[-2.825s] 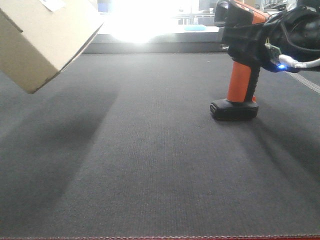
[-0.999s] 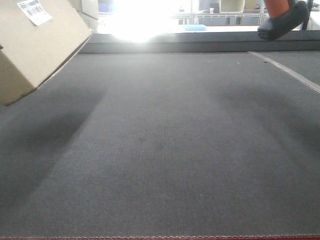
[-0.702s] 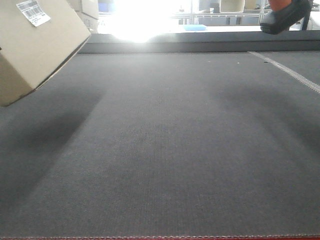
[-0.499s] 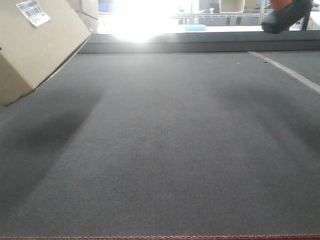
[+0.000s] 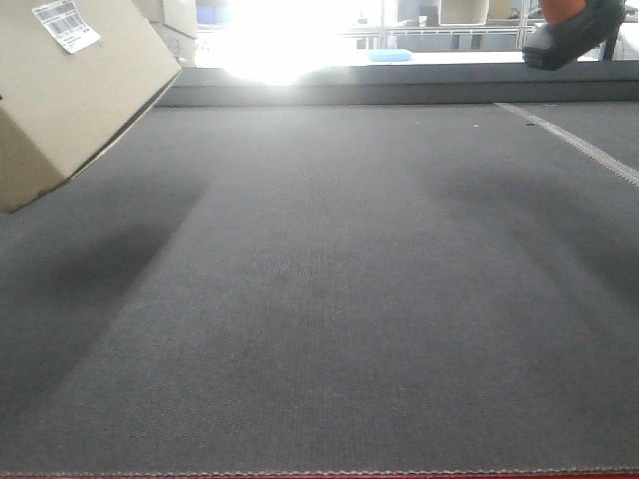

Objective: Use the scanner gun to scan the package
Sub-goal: 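Lift the scanner gun and point it at the box label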

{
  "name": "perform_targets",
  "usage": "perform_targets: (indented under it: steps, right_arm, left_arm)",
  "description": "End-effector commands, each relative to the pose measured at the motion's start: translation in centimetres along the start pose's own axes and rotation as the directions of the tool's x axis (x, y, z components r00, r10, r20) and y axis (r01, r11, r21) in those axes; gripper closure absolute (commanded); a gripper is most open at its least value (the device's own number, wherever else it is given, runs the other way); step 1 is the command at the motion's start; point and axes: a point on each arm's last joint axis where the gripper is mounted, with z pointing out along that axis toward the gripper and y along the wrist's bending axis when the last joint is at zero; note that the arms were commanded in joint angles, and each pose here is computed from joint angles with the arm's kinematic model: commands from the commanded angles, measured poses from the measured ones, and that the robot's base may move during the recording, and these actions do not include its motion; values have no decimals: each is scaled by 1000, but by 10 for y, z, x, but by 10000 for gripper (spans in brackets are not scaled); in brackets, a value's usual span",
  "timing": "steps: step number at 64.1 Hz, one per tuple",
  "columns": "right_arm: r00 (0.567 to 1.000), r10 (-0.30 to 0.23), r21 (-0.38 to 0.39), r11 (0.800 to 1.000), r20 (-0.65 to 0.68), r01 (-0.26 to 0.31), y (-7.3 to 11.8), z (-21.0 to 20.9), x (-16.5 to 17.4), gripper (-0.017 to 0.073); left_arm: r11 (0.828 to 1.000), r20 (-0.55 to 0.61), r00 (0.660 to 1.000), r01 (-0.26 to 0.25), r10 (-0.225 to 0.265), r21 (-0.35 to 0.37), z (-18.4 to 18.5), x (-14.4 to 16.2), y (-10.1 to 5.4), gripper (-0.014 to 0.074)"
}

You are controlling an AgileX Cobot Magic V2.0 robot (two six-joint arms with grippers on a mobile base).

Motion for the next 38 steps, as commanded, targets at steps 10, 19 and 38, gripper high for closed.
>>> perform_targets:
  steps: [10,19,38]
  right_arm:
    - [975,218,128,966,49,-223,-21,-13,-16,712]
    - [926,376,104,921,13,-376,-21,-18,-15,712]
    - [846,533,81,843,-1,-531,-18,-18,-14,712]
  left_arm:
    - [1000,22,1000,-1,1,10,-5,-1,-5,705]
    - [1000,22,1000,-1,1,10,-5,-1,-5,705]
    - [1000,22,1000,-1,1,10,-5,-1,-5,705]
